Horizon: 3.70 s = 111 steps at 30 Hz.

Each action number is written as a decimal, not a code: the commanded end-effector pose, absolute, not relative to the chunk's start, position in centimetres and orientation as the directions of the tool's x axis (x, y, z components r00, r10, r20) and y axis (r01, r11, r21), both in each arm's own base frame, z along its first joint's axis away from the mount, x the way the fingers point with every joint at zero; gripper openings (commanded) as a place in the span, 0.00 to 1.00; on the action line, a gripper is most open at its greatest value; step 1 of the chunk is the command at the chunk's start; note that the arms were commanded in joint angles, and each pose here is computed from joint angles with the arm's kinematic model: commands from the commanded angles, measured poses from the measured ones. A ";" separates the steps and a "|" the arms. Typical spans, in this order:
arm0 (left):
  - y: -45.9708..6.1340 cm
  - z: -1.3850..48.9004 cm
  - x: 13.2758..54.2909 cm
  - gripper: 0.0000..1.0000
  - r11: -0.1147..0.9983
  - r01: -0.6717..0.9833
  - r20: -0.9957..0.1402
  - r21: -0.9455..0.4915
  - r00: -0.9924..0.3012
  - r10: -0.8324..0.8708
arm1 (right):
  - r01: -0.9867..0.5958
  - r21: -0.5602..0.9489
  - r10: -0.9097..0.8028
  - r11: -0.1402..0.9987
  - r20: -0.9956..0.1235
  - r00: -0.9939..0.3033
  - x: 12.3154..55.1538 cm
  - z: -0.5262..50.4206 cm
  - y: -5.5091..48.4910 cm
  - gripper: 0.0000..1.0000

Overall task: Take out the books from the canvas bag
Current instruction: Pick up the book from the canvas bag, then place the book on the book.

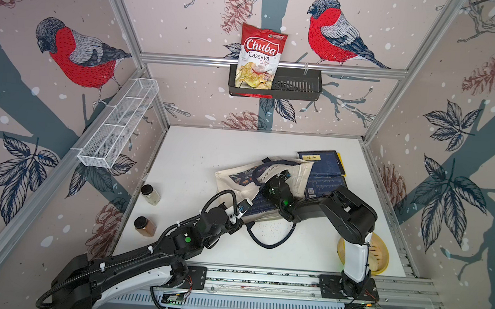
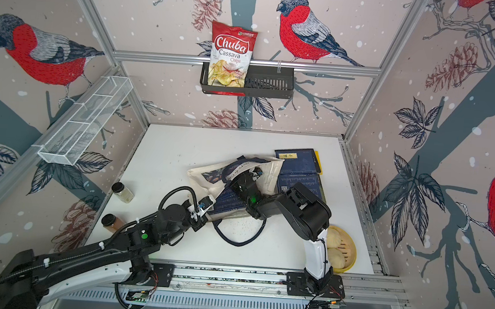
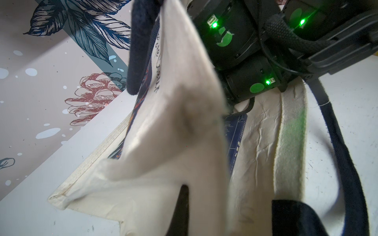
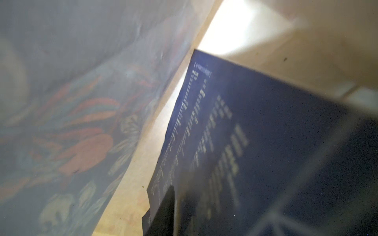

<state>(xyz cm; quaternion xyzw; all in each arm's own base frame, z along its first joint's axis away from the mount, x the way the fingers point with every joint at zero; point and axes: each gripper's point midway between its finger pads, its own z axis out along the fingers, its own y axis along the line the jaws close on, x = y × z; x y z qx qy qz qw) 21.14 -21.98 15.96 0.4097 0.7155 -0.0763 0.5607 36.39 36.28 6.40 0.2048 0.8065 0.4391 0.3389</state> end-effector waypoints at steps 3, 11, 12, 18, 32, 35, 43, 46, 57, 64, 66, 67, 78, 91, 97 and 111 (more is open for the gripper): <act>-22.8 17.7 21.1 0.00 0.648 0.677 -0.890 0.348 0.021 0.456 | 0.001 0.839 0.611 0.543 -0.394 -0.686 36.3 7.2 36.4 0.15; -22.7 17.7 21.3 0.00 0.656 0.672 -0.890 0.343 0.010 0.455 | -0.036 0.817 0.592 0.576 -0.447 -0.671 35.3 9.3 35.9 0.00; -22.7 17.7 21.3 0.00 0.657 0.671 -0.891 0.343 0.010 0.454 | -0.043 0.815 0.589 0.578 -0.453 -0.669 35.1 9.7 35.9 0.00; -22.4 18.1 21.6 0.00 0.677 0.650 -0.894 0.345 0.008 0.448 | -0.096 0.791 0.538 0.604 -0.494 -0.683 33.4 11.2 36.0 0.00; -21.8 18.6 22.2 0.00 0.716 0.609 -0.900 0.342 -0.008 0.436 | -0.217 0.697 0.413 0.683 -0.614 -0.673 29.8 16.2 33.6 0.00; -21.8 18.6 22.2 0.00 0.717 0.608 -0.901 0.340 -0.008 0.434 | -0.226 0.684 0.392 0.693 -0.621 -0.679 29.1 17.0 32.8 0.00; -21.6 18.6 22.3 0.00 0.725 0.599 -0.901 0.339 -0.014 0.434 | -0.274 0.674 0.382 0.686 -0.655 -0.652 26.5 21.1 30.1 0.00; -21.6 18.6 22.3 0.00 0.726 0.599 -0.901 0.337 -0.019 0.434 | -0.284 0.681 0.391 0.675 -0.657 -0.645 25.5 21.9 28.8 0.00; -21.8 18.4 22.3 0.00 0.720 0.608 -0.899 0.335 -0.022 0.437 | -0.329 0.637 0.466 0.697 -0.752 -0.467 24.4 29.6 23.6 0.00; -21.9 18.4 22.2 0.00 0.716 0.613 -0.899 0.334 -0.022 0.438 | -0.321 0.644 0.541 0.695 -0.762 -0.357 25.4 33.2 20.1 0.00; -21.9 18.3 22.2 0.00 0.715 0.614 -0.898 0.334 -0.023 0.439 | -0.306 0.653 0.564 0.693 -0.755 -0.334 25.9 34.0 19.0 0.00; -21.9 18.3 22.2 0.00 0.715 0.614 -0.898 0.334 -0.023 0.439 | -0.302 0.657 0.574 0.691 -0.753 -0.322 26.1 34.4 18.4 0.00; -22.0 18.1 22.2 0.00 0.711 0.618 -0.895 0.335 -0.027 0.445 | -0.239 0.752 0.732 0.614 -0.656 -0.183 28.9 38.6 11.3 0.00; -22.0 18.1 22.2 0.00 0.710 0.619 -0.895 0.336 -0.026 0.446 | -0.097 0.898 0.881 0.429 -0.440 -0.175 36.7 34.4 5.0 0.00; -22.0 18.0 22.2 0.00 0.708 0.621 -0.893 0.337 -0.027 0.449 | 0.006 0.910 0.896 0.414 -0.406 -0.177 40.2 30.2 4.1 0.00; -22.2 17.7 22.1 0.00 0.701 0.629 -0.890 0.336 -0.031 0.455 | 0.102 0.923 0.919 0.370 -0.348 -0.187 46.2 22.8 4.6 0.00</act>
